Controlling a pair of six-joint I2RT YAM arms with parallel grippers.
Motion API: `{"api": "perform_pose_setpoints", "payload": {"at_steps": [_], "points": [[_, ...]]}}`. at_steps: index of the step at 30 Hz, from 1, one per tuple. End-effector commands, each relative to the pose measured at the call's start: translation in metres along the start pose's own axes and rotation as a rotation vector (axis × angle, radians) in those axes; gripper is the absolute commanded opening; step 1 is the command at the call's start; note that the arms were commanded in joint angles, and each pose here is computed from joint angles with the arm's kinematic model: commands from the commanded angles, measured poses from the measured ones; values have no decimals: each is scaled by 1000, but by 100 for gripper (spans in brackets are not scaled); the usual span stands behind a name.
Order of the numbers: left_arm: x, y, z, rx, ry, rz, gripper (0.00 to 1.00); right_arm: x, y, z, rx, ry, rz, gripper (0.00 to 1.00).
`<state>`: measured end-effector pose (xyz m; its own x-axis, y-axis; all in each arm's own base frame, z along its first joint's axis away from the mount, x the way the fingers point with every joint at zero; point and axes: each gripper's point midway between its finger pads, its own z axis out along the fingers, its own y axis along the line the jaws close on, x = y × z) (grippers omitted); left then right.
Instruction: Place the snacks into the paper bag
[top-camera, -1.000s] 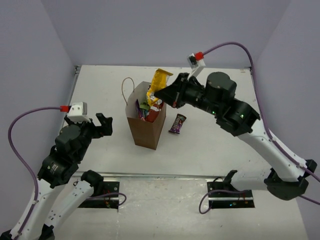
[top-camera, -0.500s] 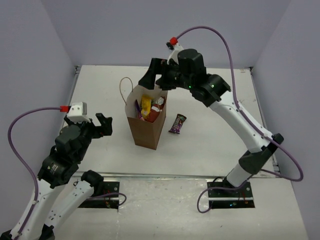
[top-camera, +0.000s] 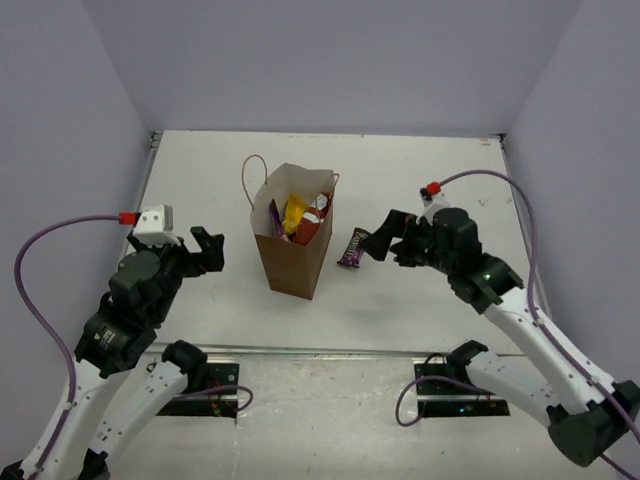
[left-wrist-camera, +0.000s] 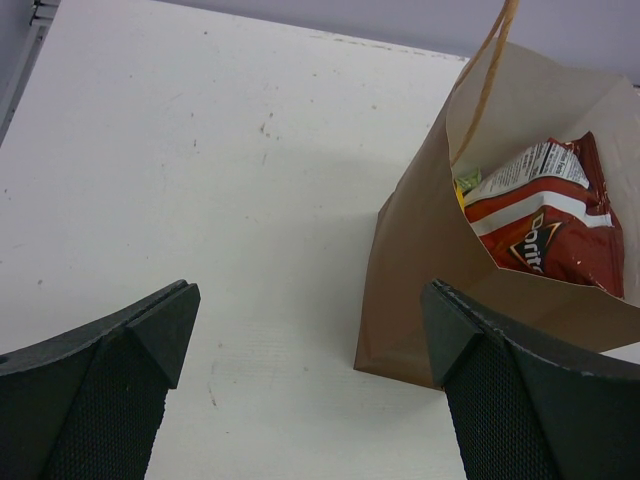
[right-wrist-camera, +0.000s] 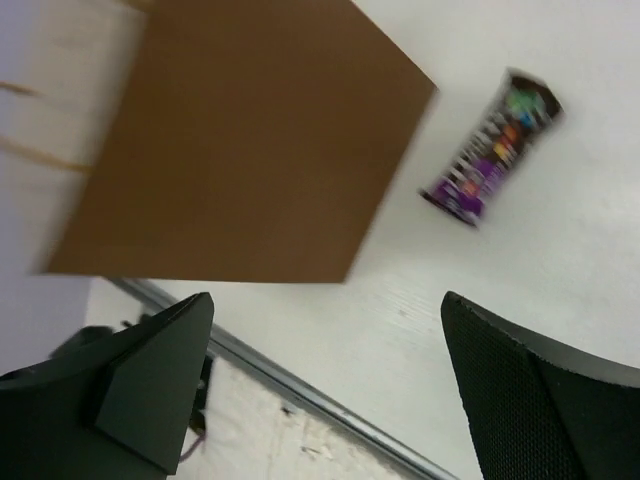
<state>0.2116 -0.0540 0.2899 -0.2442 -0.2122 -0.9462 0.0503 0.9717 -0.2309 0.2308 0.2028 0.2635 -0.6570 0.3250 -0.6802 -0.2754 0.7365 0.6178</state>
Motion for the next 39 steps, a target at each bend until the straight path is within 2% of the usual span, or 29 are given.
{"api": "perform_pose_setpoints", "payload": {"at_steps": [1, 2, 8, 14, 19, 21, 25, 27, 28, 29, 31, 35, 36, 38, 39], "points": [[-8, -1, 2, 5, -38, 19, 100, 38, -65, 35, 106, 77, 139, 99], [-7, -1, 2, 7, -38, 19, 100, 33, -66, 43, 86, 59, 158, 99], [-8, -1, 2, 6, -36, 21, 100, 51, -105, 105, 138, 168, 267, 99], [-8, 0, 1, 1, -40, 22, 100, 64, -122, 156, 140, 222, 359, 98], [-8, 1, 1, -1, -43, 23, 100, 80, -134, 176, 154, 257, 425, 96], [-10, 1, 1, -2, -46, 23, 100, 85, -135, 180, 159, 268, 435, 90], [-9, 1, 2, -2, -42, 26, 100, 86, -136, 188, 168, 273, 438, 66], [-10, 1, 1, 0, -46, 25, 100, 89, -137, 190, 171, 281, 443, 58], [-10, 1, 0, -3, -48, 24, 100, 94, -137, 191, 169, 295, 443, 37], [-10, 2, 0, -4, -50, 23, 100, 96, -137, 190, 170, 302, 445, 22], [-10, 2, 0, -4, -50, 23, 100, 106, -140, 184, 182, 323, 452, 0], [-10, 2, 0, -3, -50, 23, 100, 107, -133, 144, 169, 274, 409, 0], [-11, 1, 0, 0, -53, 22, 100, 92, -115, 128, 112, 233, 376, 0], [-10, 1, 1, -2, -48, 25, 100, 95, -101, 103, 108, 270, 314, 0], [-10, 1, 1, -1, -49, 25, 100, 80, -79, 84, 63, 228, 265, 0]]}}
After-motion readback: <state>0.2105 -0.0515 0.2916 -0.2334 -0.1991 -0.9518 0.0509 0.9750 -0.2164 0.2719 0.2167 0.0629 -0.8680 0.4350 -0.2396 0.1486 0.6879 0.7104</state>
